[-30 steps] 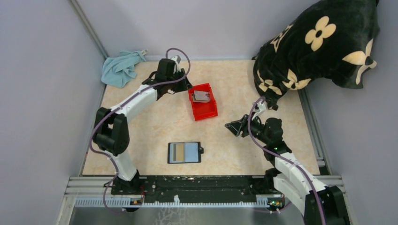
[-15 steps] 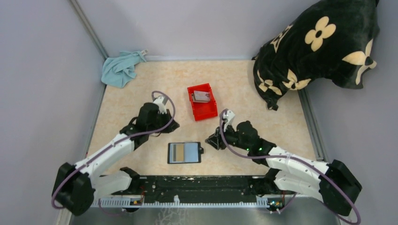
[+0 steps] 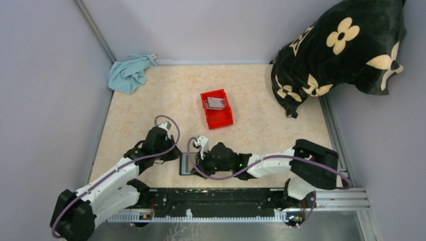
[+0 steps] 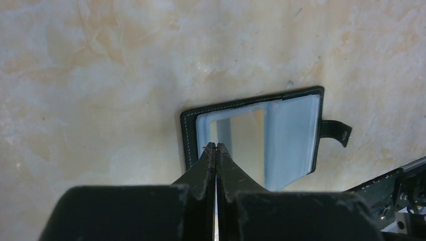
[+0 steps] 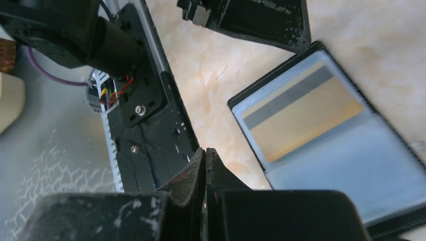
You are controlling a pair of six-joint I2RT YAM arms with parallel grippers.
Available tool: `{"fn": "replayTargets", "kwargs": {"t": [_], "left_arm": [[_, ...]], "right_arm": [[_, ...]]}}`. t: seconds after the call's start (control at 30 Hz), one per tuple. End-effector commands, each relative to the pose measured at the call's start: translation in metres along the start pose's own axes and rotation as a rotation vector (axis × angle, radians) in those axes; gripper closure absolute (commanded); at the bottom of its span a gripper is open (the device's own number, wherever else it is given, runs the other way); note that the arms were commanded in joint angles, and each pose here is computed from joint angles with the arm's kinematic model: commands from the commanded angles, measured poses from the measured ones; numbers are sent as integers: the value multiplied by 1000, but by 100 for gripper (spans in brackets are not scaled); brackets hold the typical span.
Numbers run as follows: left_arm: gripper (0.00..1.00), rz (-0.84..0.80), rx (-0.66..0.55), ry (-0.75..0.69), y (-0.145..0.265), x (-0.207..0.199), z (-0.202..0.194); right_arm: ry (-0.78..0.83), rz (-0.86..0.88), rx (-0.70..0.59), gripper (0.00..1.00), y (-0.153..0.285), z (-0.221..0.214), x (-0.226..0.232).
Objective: Take the credit cards out of the card holder
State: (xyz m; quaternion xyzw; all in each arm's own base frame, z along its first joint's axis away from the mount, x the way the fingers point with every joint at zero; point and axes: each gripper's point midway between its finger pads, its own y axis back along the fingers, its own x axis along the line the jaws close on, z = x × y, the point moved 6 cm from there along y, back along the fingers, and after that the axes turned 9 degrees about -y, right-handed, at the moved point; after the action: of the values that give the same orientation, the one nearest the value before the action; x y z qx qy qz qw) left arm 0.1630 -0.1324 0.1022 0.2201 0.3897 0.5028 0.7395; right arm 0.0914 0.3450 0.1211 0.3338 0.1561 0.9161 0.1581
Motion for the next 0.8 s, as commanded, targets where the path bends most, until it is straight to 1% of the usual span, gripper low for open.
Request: {"fn": "replayTargets", "kwargs": {"t": [0.0, 0.07, 0.17, 0.3, 0.4, 0.53, 0.77], "left_arm": [[100, -16, 29, 62, -2, 4, -17], [100, -19, 29, 62, -3, 4, -19], [100, -28, 16, 47, -4, 2, -14], [100, -64, 4, 20, -4, -3, -8], [100, -94, -4, 9, -4, -7, -6], [100, -118, -1, 15, -2, -9, -8], [100, -149, -24, 24, -1, -9, -12]], "right_arm": [[-65, 112, -12, 100, -22, -8, 19], [-61, 85, 38, 100, -25, -23, 17], [-37, -44, 108, 100, -23, -44, 3], [-38, -159, 126, 100, -17, -55, -16], [-41, -269, 148, 100, -14, -55, -37], [-78, -313, 130, 100, -9, -48, -59], [-65, -377, 94, 100, -2, -29, -79]]}}
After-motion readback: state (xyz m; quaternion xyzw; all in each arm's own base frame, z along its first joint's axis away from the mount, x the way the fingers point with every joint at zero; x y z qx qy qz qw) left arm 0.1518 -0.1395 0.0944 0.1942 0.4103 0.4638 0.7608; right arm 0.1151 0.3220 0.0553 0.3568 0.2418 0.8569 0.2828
